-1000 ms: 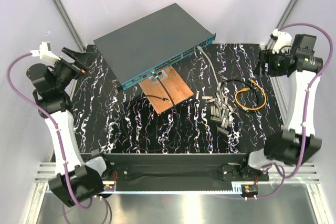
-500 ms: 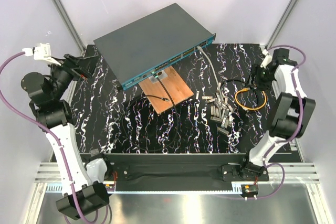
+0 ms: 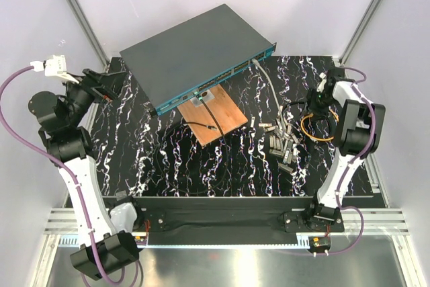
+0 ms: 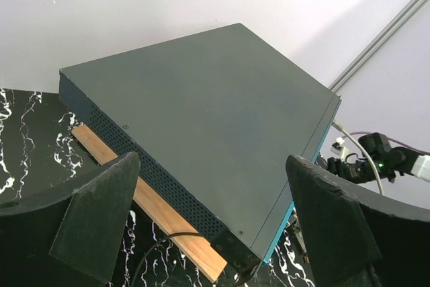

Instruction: Insert the plug into the switch port

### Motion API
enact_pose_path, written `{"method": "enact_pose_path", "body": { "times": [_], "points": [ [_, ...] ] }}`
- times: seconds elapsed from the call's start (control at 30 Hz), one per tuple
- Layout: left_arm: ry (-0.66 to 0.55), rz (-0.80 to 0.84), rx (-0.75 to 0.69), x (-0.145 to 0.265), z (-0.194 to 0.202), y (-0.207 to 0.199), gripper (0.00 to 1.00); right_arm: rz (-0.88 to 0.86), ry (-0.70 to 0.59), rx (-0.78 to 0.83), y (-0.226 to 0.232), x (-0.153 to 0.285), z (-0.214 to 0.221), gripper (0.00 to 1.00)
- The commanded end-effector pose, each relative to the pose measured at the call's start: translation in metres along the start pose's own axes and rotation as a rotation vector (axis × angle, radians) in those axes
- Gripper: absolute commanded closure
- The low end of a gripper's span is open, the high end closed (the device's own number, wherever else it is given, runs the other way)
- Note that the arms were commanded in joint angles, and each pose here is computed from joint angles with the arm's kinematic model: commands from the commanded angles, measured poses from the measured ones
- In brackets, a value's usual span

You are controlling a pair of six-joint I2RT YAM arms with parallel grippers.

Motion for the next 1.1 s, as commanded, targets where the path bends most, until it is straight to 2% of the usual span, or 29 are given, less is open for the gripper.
{"method": "enact_pose_path", "body": {
  "times": [0.0, 0.17, 0.23, 0.27, 0.4, 0.43, 0.5, 0.67, 0.83, 1.07],
  "points": [
    [-0.046, 0.025, -0.069, -0.003, -0.01, -0.002, 0.04, 0.013, -0.057, -0.006, 0.01, -0.005, -0.015, 0.43],
    [-0.04, 0.017, -0.064, -0.003, -0.007, 0.0, 0.04, 0.037, -0.035, 0.017, 0.017, -0.02, -0.011, 0.47],
    [-0.039, 0.014, -0.062, -0.004, -0.007, 0.001, 0.04, 0.042, -0.015, 0.01, 0.016, -0.027, -0.011, 0.53],
    [-0.039, 0.017, -0.062, -0.004, -0.007, 0.001, 0.04, 0.031, -0.009, 0.003, 0.018, -0.027, -0.012, 0.6],
    [-0.046, 0.025, -0.076, -0.004, -0.011, -0.001, 0.04, 0.024, 0.016, 0.026, 0.02, -0.025, -0.014, 0.78],
    [-0.047, 0.028, -0.081, -0.003, -0.012, -0.003, 0.03, 0.021, 0.0, 0.04, 0.022, -0.017, -0.017, 0.88],
    [-0.055, 0.032, -0.095, -0.003, -0.018, -0.005, 0.03, 0.018, -0.013, 0.065, 0.021, -0.001, -0.018, 0.99],
    [-0.064, 0.071, -0.113, -0.003, -0.027, -0.012, 0.03, -0.088, -0.138, 0.142, 0.026, 0.081, -0.027, 1.0],
    [-0.109, 0.179, -0.24, -0.002, -0.047, -0.031, 0.02, -0.19, -0.281, 0.36, 0.036, 0.167, -0.023, 1.0],
    [-0.109, 0.459, -0.418, 0.0, -0.066, -0.066, 0.01, -0.359, -0.464, 0.629, 0.072, 0.289, 0.01, 1.0]
  ]
}}
Point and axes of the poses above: each gripper's point midway between its finger pads, its own x axis back along the fingers, its own y axis along the line the jaws close on, z = x × y, the point moved 8 cm from there along x, back along the fingers, and after that the axes turned 9 degrees about -x, right-handed, at the moved point
